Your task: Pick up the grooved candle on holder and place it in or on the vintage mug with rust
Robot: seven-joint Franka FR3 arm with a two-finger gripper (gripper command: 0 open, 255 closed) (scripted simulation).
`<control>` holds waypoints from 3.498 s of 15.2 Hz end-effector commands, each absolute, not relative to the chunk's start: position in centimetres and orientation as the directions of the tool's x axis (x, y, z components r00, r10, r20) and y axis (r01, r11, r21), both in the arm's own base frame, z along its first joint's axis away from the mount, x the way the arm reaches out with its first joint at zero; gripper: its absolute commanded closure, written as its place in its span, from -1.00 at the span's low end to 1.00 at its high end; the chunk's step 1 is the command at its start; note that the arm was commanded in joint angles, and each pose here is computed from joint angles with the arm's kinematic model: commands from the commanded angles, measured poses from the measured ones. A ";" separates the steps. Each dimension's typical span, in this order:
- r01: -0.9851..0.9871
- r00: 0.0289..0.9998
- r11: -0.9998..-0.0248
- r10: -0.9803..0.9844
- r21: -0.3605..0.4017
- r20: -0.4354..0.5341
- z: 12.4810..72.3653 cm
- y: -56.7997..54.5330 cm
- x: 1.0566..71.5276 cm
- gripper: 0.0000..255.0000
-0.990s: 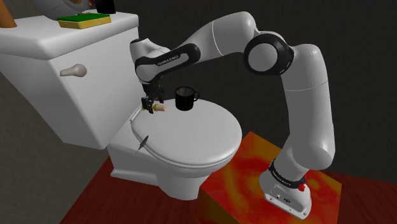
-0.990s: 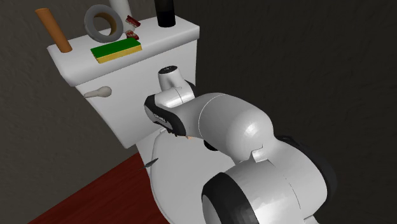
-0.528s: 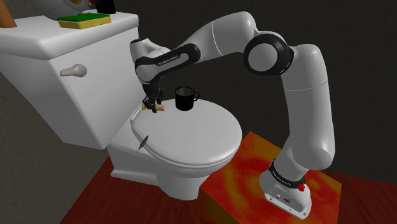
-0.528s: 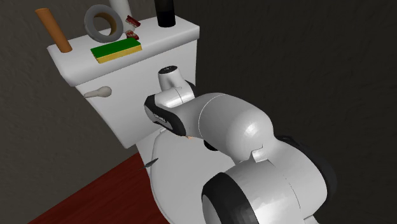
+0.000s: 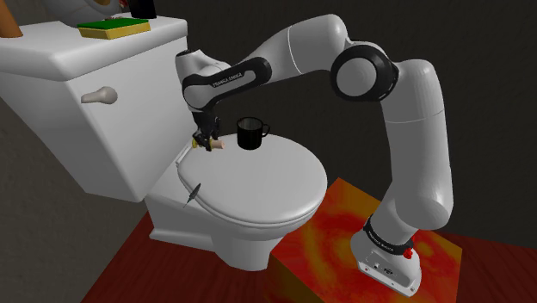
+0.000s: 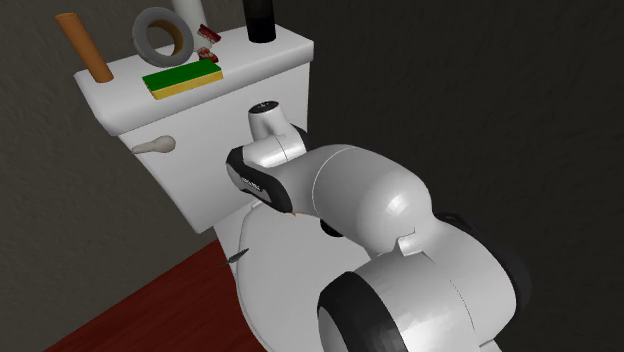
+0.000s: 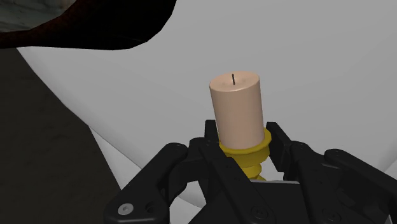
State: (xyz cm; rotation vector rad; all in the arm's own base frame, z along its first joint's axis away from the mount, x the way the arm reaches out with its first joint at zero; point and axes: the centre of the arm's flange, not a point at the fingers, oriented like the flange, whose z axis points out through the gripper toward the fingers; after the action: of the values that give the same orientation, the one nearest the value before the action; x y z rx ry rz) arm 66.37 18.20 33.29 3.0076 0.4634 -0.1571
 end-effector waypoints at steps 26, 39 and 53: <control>0.304 0.949 -0.949 0.295 0.077 -0.116 47.5 18.3 66.4 1.00; 0.304 0.949 -0.949 0.295 0.077 -0.116 51.5 12.6 62.9 1.00; 0.304 0.949 -0.949 0.295 0.077 -0.116 48.5 3.0 57.1 1.00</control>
State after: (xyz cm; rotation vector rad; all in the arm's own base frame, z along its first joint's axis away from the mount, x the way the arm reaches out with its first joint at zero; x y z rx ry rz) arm 57.07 2.94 49.16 3.0077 0.4632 -0.1576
